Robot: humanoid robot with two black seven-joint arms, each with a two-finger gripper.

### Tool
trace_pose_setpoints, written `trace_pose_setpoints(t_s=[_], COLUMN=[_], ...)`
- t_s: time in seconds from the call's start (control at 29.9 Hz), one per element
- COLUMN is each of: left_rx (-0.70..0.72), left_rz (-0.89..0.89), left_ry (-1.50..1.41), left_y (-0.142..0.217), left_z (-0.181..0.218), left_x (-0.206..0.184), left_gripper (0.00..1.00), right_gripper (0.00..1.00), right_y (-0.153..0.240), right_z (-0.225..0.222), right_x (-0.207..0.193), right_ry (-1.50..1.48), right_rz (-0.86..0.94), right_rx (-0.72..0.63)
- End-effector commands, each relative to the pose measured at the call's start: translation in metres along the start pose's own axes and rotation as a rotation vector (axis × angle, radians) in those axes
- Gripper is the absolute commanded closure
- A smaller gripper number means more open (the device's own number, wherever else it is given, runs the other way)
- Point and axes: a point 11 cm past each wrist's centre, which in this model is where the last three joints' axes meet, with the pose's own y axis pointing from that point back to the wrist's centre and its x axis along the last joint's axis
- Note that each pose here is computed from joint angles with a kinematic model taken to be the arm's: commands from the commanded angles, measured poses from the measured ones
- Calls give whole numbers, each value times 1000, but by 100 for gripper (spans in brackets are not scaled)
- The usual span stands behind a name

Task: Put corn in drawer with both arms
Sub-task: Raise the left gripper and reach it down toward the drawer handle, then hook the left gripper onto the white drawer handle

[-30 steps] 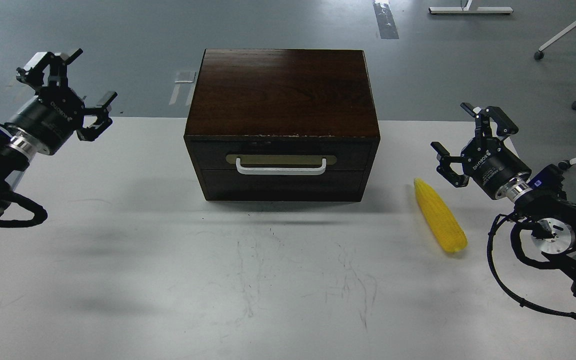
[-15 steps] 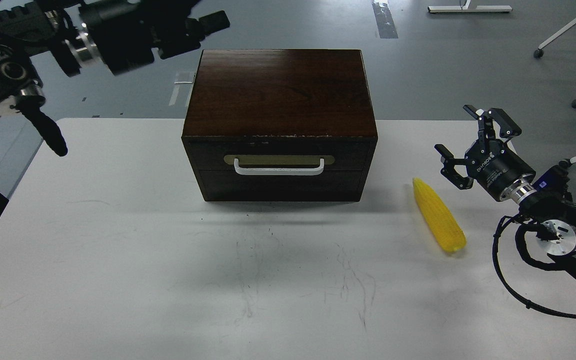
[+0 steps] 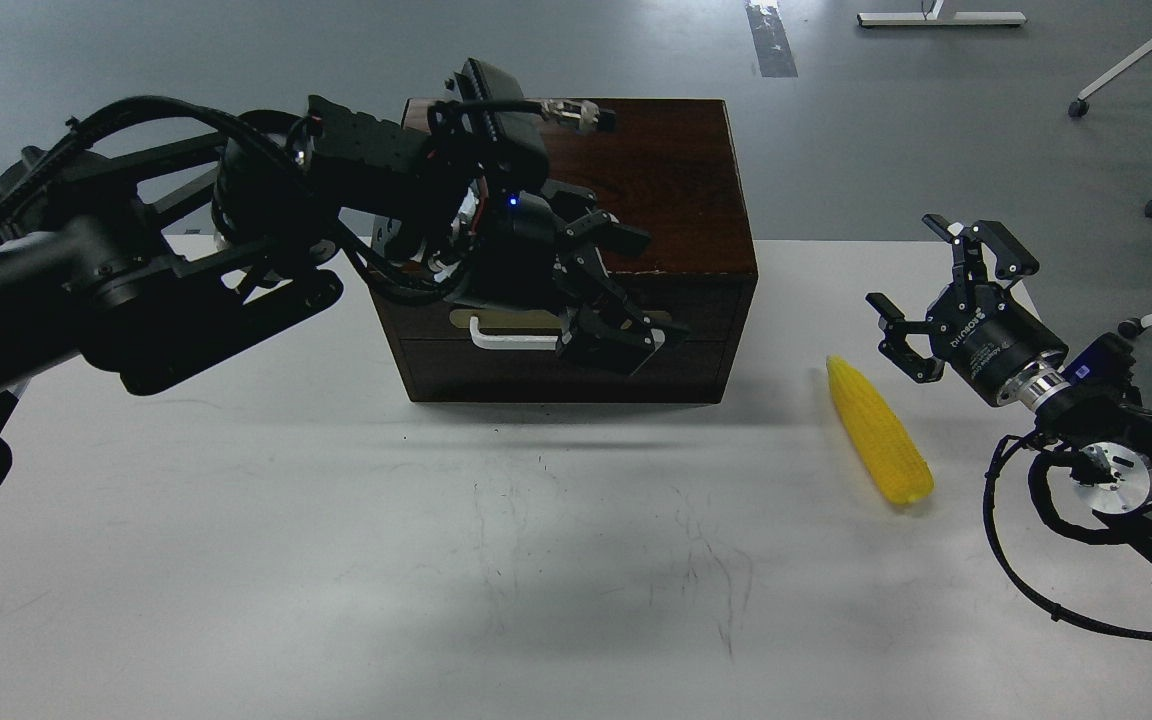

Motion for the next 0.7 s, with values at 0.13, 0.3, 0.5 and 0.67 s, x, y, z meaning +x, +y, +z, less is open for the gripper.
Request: trace_pose_setpoints(t_s=[0.13, 0.3, 0.5, 0.67], left_rx=[25, 40, 51, 47], left_rz=[-145, -185, -209, -231], left_ry=[-126, -106, -86, -55], left_y=[-22, -26, -26, -27], left_z=[1, -7, -11, -11], left_x=[-20, -33, -44, -61], left_gripper=[2, 2, 2, 2], right_gripper=[0, 0, 0, 0], right_y=[0, 2, 3, 3], right_z=[3, 6, 7, 8], right_x=[0, 1, 1, 2], right_ry=[-2, -2, -3, -4], right_rz=[3, 5, 7, 7], right_rx=[-4, -10, -13, -14])
